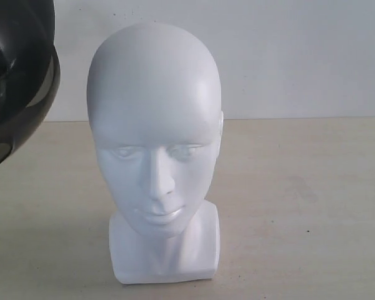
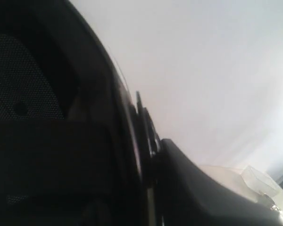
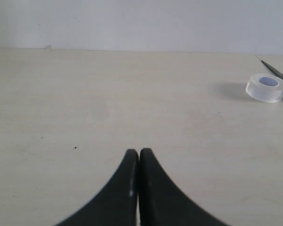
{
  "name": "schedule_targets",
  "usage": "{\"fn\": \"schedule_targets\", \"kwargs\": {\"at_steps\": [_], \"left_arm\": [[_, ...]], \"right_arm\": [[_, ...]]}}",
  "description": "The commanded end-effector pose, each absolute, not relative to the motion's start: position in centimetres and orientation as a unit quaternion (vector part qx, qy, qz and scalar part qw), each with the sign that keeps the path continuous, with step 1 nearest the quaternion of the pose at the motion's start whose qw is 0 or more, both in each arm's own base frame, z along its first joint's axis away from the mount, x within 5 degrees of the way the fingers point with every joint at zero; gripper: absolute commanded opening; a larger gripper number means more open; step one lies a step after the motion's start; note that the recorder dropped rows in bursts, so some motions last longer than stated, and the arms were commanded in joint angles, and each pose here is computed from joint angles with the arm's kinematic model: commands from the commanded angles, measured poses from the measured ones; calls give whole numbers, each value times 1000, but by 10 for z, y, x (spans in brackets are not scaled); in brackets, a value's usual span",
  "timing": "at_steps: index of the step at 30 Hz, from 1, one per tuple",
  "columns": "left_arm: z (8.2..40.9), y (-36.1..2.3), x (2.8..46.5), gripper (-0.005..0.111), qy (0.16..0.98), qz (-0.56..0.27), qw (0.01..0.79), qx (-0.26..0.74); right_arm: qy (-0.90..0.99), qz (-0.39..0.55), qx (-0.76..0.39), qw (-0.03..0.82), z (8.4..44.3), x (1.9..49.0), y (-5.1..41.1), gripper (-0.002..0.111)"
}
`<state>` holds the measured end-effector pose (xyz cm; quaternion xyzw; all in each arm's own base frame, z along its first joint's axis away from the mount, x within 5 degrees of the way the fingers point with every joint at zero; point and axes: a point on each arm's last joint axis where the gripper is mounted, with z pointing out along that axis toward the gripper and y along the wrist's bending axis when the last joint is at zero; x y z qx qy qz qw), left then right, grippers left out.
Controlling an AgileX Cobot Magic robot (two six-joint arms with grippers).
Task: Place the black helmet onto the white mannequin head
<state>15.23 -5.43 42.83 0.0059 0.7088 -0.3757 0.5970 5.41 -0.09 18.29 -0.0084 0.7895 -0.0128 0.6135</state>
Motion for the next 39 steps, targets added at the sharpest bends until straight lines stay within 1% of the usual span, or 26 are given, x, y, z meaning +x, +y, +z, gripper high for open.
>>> {"fn": "schedule_targets", "kwargs": {"at_steps": [1,9,15,22,27,29,35,39], "left_arm": [[447,-48,148,4,659,-386,646,-13],[461,-47,145,4,627,-395,672,-10],[473,-47,140,4,619,-369,693,21],[475,-46,139,4,628,-331,703,44],[471,-41,141,4,664,-312,679,5],[472,-37,141,4,667,-302,681,-17],[491,-27,135,4,649,-290,699,-72],[501,-20,131,4,621,-297,715,-123]], "right_arm": [[785,-16,-10,620,184,54,-1,0],[785,-16,-10,620,184,54,-1,0],[785,-16,-10,620,184,54,-1,0],[785,-16,-10,620,184,54,-1,0],[785,-16,-10,620,184,54,-1,0],[785,-16,-10,620,184,54,-1,0],[785,-16,-10,620,184,54,-1,0],[785,-16,-10,620,184,54,-1,0]]}}
